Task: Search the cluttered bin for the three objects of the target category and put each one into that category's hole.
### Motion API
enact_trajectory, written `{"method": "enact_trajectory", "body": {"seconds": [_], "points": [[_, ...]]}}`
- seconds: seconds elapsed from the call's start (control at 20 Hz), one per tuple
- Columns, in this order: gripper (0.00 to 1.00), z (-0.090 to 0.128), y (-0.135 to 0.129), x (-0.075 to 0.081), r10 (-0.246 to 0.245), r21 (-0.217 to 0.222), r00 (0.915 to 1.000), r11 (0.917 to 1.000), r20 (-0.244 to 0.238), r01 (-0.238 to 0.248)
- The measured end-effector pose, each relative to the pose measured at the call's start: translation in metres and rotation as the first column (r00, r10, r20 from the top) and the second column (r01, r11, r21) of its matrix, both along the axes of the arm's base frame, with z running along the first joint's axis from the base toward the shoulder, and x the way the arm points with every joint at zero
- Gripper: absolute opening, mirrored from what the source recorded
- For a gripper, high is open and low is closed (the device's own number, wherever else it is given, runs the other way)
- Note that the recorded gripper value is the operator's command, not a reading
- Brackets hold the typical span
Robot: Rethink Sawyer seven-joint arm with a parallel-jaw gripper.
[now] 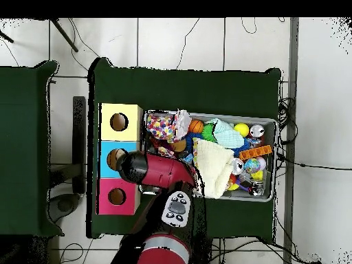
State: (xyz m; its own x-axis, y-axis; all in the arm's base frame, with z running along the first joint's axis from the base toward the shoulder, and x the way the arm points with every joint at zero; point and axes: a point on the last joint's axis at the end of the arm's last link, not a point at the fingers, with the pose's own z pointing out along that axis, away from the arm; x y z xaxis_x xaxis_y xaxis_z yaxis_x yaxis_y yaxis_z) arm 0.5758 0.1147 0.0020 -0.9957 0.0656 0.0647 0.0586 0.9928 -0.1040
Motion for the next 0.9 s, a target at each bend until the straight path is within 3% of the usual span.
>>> {"method": "enact_trajectory", "body": {"seconds": [0.6, 0.9], "points": [[1.00, -0.002, -0.001, 0.010, 0.002, -0.002, 0.9999, 1.0000, 0.015, -0.002], [1.00, -0.008, -0.002, 0.021, 0.005, -0.011, 0.9986, 0.9999, 0.053, -0.004]]}}
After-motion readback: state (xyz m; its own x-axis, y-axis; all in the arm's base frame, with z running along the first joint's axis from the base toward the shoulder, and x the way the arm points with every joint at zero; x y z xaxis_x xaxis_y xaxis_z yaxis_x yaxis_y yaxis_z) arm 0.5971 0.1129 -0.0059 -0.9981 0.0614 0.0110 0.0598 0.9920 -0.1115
